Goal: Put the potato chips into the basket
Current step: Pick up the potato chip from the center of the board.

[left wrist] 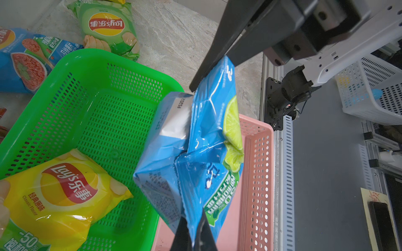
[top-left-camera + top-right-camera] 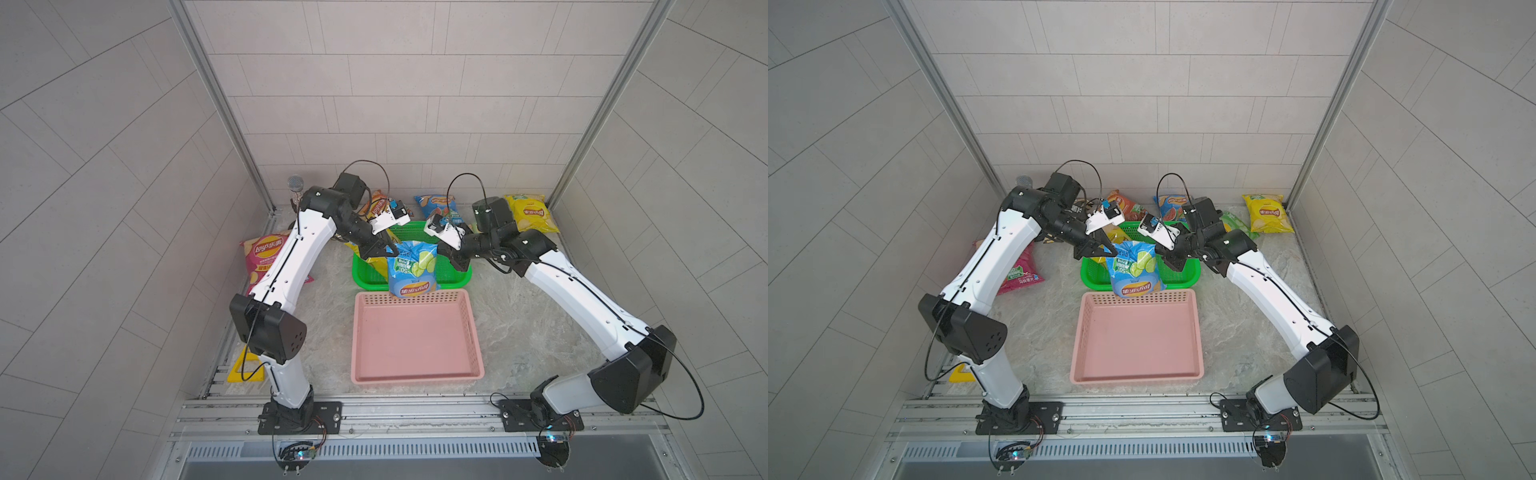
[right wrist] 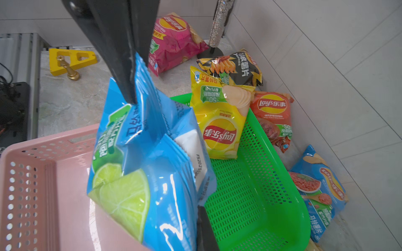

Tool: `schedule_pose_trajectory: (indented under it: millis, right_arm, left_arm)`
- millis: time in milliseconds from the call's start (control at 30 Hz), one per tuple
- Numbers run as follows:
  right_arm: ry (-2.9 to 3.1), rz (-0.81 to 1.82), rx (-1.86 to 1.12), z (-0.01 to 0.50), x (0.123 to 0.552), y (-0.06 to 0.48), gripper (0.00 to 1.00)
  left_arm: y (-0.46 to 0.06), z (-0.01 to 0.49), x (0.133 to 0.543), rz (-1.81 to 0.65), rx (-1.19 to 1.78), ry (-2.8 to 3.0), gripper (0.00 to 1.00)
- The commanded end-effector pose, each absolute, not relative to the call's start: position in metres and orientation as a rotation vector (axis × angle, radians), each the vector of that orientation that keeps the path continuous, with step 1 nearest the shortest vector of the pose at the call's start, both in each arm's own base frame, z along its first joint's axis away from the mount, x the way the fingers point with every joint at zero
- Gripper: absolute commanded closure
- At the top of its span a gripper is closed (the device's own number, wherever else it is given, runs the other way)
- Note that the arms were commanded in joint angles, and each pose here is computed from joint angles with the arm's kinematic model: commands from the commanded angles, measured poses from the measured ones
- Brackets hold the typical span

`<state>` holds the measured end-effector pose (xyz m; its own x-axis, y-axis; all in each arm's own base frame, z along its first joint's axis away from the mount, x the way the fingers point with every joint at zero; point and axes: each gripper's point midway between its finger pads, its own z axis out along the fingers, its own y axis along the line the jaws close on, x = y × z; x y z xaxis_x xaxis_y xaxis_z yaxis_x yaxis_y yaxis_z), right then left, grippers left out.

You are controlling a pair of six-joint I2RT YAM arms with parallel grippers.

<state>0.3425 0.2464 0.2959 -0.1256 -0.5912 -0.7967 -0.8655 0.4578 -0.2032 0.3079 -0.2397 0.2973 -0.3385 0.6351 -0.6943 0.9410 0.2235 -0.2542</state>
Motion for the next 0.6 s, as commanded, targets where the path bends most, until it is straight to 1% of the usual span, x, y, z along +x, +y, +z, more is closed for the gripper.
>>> schedule_pose_trajectory:
  millis: [0, 33, 100, 200, 300, 400, 433, 567]
  right_arm:
    - [1.860, 0.240, -1.052, 0.311, 0.360, 0.221, 0.65]
    - [1.881, 0.216, -1.000, 0.312, 0.365, 0.212, 0.57]
    - [1.925, 0.170, -0.881, 0.316, 0.375, 0.190, 0.48]
    - [1.978, 0.128, -0.698, 0.323, 0.383, 0.157, 0.41]
    - [2.000, 0.041, -0.550, 0.328, 0.383, 0.127, 0.37]
    - [2.005, -0.043, -0.427, 0.333, 0.377, 0.105, 0.36]
    - [2.001, -0.063, -0.373, 0.335, 0.375, 0.097, 0.35]
    - [1.986, -0.051, -0.275, 0.337, 0.363, 0.086, 0.33]
  left_arm:
    - [-0.242, 0.307, 0.311, -0.914, 1.405, 2.066, 1.00]
    - [-0.242, 0.308, 0.315, -0.906, 1.378, 2.076, 1.00]
    - [-0.244, 0.311, 0.322, -0.899, 1.325, 2.092, 1.00]
    - [-0.248, 0.318, 0.335, -0.905, 1.228, 2.103, 1.00]
    - [-0.254, 0.328, 0.351, -0.911, 1.126, 2.099, 1.00]
    - [-0.256, 0.335, 0.374, -0.860, 1.010, 2.098, 1.00]
    - [-0.257, 0.337, 0.384, -0.841, 0.965, 2.098, 1.00]
    - [-0.260, 0.334, 0.415, -0.816, 0.821, 2.103, 1.00]
